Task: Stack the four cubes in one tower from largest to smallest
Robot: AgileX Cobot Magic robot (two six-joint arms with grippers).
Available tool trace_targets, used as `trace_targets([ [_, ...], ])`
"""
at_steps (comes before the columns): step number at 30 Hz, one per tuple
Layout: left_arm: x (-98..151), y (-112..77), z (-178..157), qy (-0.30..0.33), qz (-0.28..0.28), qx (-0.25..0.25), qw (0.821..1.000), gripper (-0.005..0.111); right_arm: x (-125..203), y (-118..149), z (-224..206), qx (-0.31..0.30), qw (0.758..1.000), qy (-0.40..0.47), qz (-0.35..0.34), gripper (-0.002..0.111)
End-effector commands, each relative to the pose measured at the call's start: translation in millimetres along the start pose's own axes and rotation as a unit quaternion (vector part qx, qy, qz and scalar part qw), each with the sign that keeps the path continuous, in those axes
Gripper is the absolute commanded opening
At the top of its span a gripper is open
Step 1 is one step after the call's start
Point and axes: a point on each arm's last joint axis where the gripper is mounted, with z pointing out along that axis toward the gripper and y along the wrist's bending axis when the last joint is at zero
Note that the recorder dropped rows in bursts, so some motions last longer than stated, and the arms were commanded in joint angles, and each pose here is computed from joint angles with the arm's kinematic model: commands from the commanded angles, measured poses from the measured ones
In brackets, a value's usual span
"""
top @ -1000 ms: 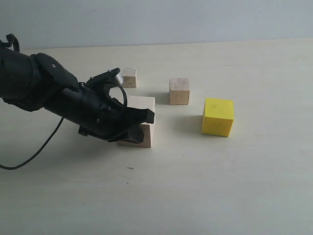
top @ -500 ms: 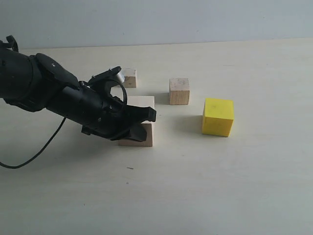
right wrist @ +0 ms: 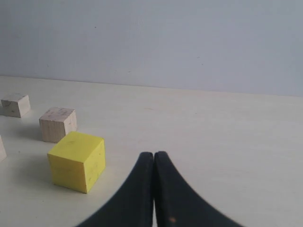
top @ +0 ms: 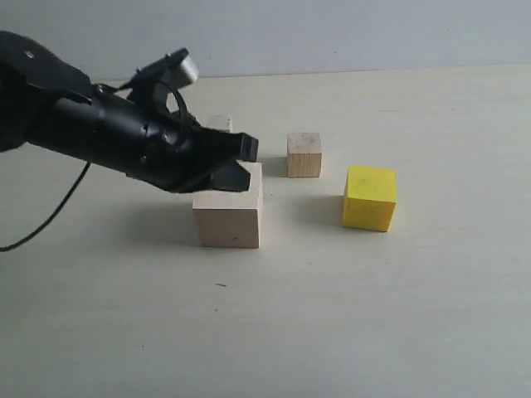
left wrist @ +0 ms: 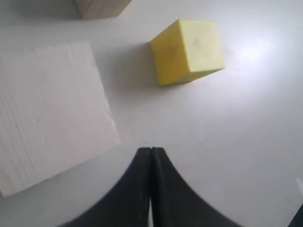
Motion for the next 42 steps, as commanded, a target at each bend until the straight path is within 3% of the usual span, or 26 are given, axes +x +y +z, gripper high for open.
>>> trace_targets([
  [1, -15.6, -22.8, -45.4, -0.094, 0.044, -0.001, 0.995, 0.0, -6.6, 1.1, -0.3, -0.007, 0.999, -0.043, 0.025, 0.0],
  [3, -21.3, -31.2, -66.4, -0.14, 0.055, -0.003, 0.989, 0.0, -11.6, 1.9, -0.8, -0.013, 0.997, -0.071, 0.036, 0.0],
  [6, -24.3, -45.4, -100.2, -0.196, 0.085, 0.001, 0.977, 0.0, -19.0, 2.8, -2.2, -0.028, 0.987, -0.11, 0.111, 0.0],
  [12, -21.0, -64.2, -149.3, -0.269, 0.129, 0.007, 0.955, 0.0, -46.3, 2.6, -13.4, -0.05, 0.954, -0.268, 0.125, 0.0],
  [16, -19.0, -69.4, -172.7, -0.308, 0.151, -0.001, 0.939, 0.0, -64.2, 2.2, -27.7, -0.052, 0.916, -0.388, 0.091, 0.0],
  [18, -18.6, -68.7, -181.1, -0.32, 0.15, -0.004, 0.936, 0.0, -70.1, 0.5, -31.4, -0.045, 0.908, -0.405, 0.093, 0.0],
  [21, -18.7, -66.4, -191.3, -0.335, 0.149, -0.011, 0.93, 0.0, -80.9, -2.0, -31.1, -0.046, 0.926, -0.35, 0.131, 0.0],
  [24, -19.0, -62.8, -198.2, -0.343, 0.15, -0.02, 0.927, 0.0, -98.9, -2.0, -30.1, -0.039, 0.951, -0.286, 0.111, 0.0],
  [29, -14.4, -62.7, -201.7, -0.326, 0.156, -0.013, 0.932, 0.0, -145.0, -3.7, -23.4, -0.03, 0.969, -0.231, 0.083, 0.0],
  [36, -8.1, -67.5, -212.7, -0.331, 0.178, -0.014, 0.926, 0.0, -193.6, -3.8, 35.6, -0.021, 0.997, -0.048, 0.059, 0.0],
  [39, -4.9, -69.8, -222.9, -0.347, 0.187, -0.018, 0.919, 0.0, -194.6, 3.1, 67.5, -0.052, 0.995, 0.075, 0.026, 0.0],
  [42, -0.9, -73.2, -230.7, -0.356, 0.193, -0.014, 0.914, 0.0, -186.5, 20.0, 95.2, -0.14, 0.97, 0.197, 0.024, 0.0],
])
